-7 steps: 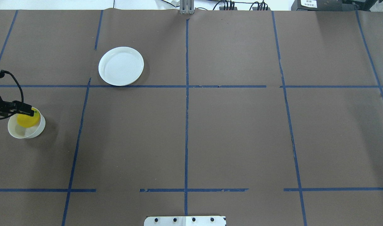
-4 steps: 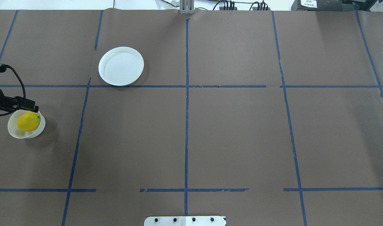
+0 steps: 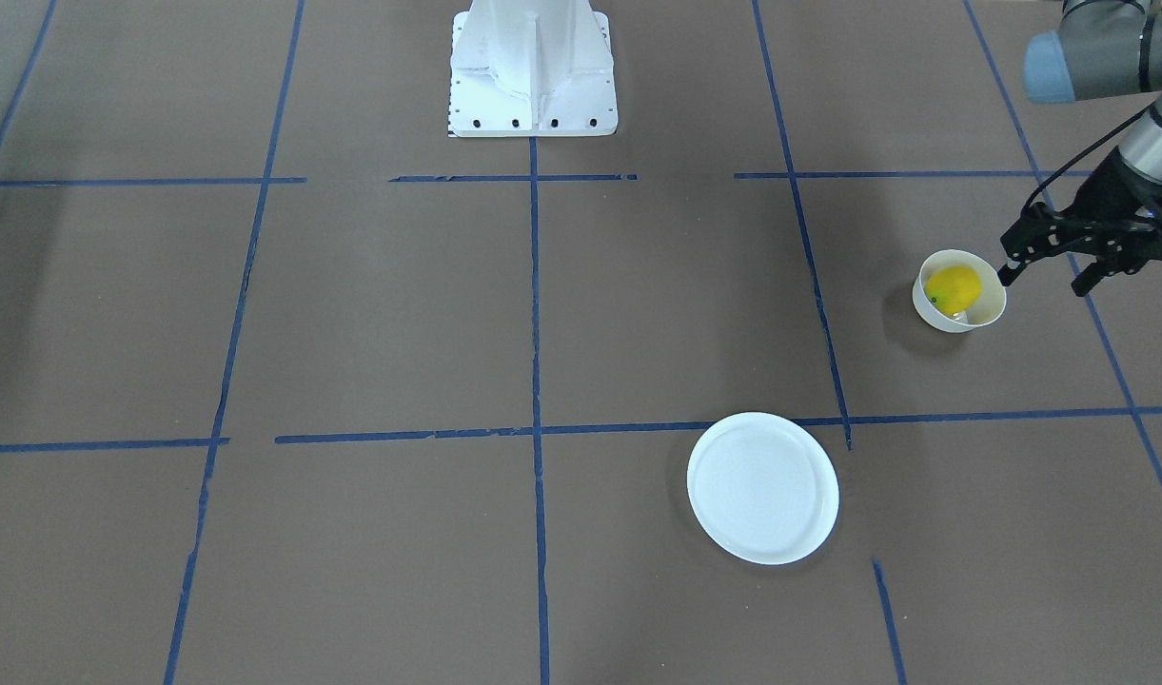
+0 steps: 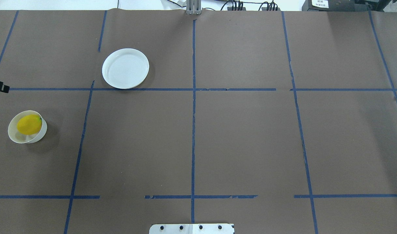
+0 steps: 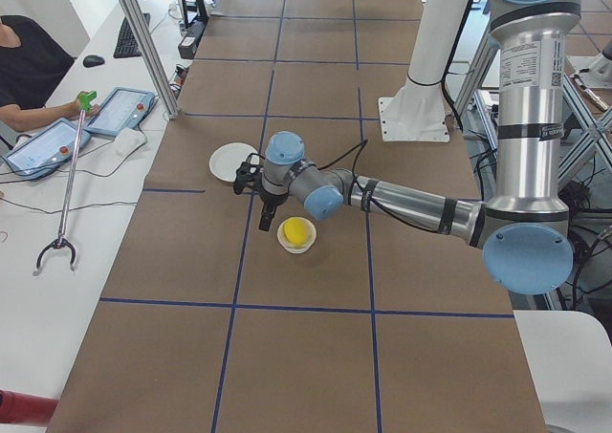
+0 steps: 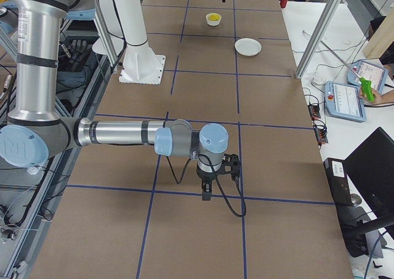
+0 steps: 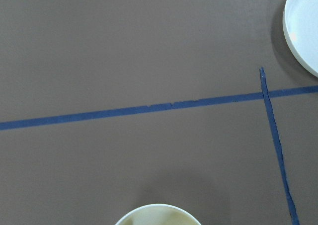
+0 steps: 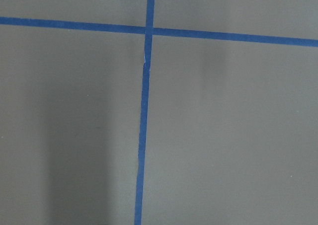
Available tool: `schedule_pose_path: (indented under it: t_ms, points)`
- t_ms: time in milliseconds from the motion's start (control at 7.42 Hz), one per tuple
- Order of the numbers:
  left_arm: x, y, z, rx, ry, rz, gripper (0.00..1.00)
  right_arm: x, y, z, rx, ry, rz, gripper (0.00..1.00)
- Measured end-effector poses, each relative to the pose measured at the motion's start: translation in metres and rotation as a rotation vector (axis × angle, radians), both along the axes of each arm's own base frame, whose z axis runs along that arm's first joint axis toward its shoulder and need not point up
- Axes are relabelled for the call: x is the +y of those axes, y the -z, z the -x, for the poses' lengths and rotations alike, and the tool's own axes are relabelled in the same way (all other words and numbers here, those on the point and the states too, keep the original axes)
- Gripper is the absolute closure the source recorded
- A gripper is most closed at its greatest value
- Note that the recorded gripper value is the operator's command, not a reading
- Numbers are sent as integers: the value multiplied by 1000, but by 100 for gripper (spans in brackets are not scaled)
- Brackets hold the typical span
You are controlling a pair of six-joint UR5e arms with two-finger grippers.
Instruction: Move lemon from plate to bowl
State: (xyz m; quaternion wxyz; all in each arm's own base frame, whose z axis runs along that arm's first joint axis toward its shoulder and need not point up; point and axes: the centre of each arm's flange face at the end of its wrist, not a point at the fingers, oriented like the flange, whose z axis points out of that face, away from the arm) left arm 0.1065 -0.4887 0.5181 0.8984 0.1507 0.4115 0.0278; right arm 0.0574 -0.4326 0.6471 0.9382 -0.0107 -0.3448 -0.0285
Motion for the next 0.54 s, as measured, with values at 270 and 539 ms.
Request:
schedule_pose_path:
  t_ms: [270, 539]
  points:
    - [-24, -14, 48, -65, -27, -8, 0, 0, 0, 0, 0, 0, 0, 0]
    - [-29, -52, 103, -122, -42, 13, 0, 0, 0, 0, 0, 0, 0, 0]
